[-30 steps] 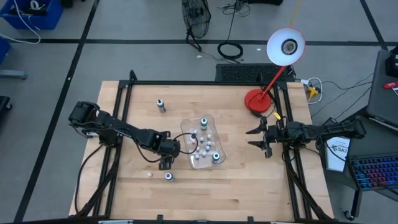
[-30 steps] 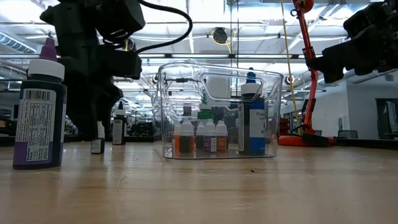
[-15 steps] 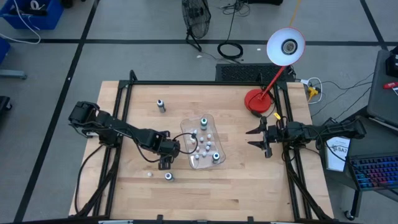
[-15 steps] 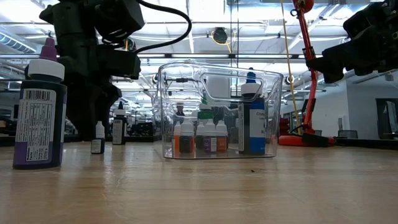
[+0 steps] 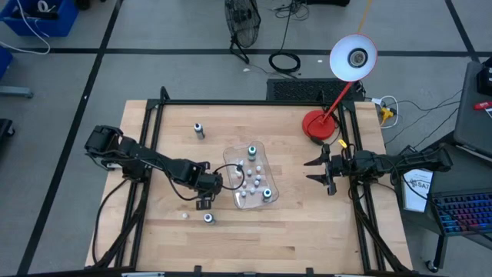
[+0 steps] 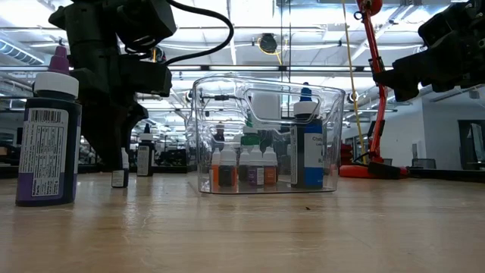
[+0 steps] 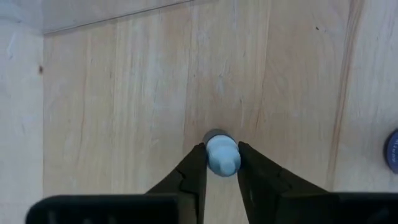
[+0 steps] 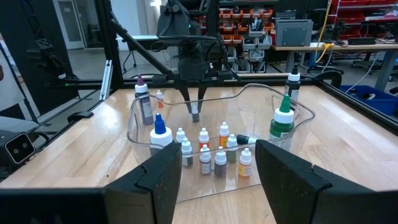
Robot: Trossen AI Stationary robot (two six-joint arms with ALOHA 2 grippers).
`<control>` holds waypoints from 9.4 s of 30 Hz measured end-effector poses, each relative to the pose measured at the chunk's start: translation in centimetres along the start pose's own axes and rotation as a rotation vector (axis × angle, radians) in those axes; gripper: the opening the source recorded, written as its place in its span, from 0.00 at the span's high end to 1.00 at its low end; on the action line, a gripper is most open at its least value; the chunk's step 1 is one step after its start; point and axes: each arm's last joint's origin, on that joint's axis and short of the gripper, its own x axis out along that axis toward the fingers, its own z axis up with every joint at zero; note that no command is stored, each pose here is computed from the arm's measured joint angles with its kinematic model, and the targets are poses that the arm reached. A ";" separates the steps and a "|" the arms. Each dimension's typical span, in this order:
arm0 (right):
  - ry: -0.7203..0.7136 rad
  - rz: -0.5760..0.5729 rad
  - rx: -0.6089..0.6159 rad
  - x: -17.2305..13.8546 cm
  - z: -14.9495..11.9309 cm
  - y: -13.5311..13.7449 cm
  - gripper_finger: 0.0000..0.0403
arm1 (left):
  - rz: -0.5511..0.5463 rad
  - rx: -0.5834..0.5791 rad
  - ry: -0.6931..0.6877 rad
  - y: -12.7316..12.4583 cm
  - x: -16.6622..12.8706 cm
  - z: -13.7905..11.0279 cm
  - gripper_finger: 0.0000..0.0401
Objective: Pick & Place food coloring
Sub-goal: Put the small black food coloring bottle into the transparent bin, then put the small yellow food coloring bottle into the transparent bin
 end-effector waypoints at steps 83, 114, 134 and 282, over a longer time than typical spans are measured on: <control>-0.001 0.000 0.000 0.0 0.0 0.0 0.52 | -0.036 0.197 0.035 8.9 1.4 15.6 0.85; 0.000 0.000 0.000 0.0 0.0 0.0 0.52 | -0.184 0.244 0.069 4.9 -5.6 14.5 0.56; -0.001 0.000 0.000 0.0 0.0 0.0 0.52 | 0.248 -0.105 0.205 -6.1 -9.7 1.9 0.48; -0.324 -0.226 0.057 0.5 3.1 -0.5 0.54 | 0.190 0.412 -0.989 7.6 -5.8 8.7 0.88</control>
